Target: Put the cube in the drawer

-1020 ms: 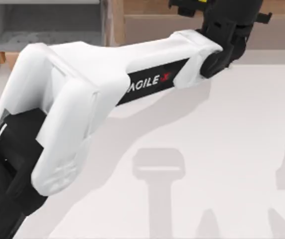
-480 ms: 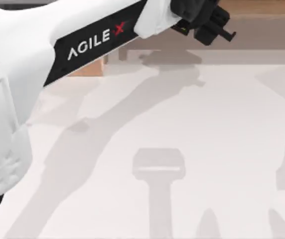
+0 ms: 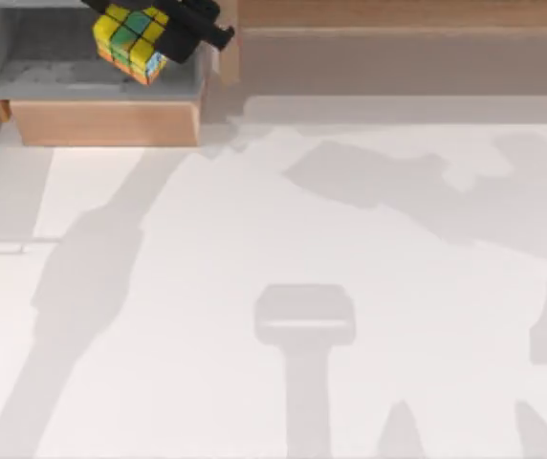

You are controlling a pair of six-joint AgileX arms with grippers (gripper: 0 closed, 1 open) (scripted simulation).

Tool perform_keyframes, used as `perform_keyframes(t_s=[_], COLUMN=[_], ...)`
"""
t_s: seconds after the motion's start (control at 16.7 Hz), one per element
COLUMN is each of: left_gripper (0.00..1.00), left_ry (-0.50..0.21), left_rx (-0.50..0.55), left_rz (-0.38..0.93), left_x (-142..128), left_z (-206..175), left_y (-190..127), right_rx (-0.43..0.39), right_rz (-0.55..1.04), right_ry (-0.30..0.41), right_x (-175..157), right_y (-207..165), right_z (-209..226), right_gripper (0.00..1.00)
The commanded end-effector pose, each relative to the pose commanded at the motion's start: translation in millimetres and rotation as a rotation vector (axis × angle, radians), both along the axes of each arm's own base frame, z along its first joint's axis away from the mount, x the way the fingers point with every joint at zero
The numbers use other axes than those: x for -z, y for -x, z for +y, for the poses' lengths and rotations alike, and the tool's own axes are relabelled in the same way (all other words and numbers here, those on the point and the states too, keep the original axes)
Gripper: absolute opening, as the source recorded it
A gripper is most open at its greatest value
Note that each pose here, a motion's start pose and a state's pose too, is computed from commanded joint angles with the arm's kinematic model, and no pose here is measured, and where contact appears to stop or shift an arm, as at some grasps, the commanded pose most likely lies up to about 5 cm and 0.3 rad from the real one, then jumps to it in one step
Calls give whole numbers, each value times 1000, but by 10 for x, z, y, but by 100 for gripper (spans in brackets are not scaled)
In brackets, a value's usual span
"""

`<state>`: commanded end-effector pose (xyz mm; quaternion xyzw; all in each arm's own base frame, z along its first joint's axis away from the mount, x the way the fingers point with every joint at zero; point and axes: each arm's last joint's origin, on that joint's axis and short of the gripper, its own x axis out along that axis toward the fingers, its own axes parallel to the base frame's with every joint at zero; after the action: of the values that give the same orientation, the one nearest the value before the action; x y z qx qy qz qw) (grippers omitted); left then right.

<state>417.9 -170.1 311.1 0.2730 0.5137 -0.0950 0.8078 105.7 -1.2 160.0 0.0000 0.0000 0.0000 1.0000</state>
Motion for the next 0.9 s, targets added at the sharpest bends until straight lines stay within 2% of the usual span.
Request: perform_keyframes(t_s=[0.24,0.48,0.72,0.9], left_gripper=[0,0,0,0], left_ry=[21,85,163,218], left_rx=[-190,-369,-479,-512], left_rz=[136,216,293,363], left_x=[-47,81,480,899], left_z=[1107,2179,2965,3300], left_y=[-272,-415,-496,-555], right_rx=[0,0,0,0], right_rz=[0,0,0,0], right_ry=[0,0,0,0], right_x=[0,0,0,0], right_y=[0,0,0,0], right_z=[0,0,0,0], right_gripper=[100,100,100,100])
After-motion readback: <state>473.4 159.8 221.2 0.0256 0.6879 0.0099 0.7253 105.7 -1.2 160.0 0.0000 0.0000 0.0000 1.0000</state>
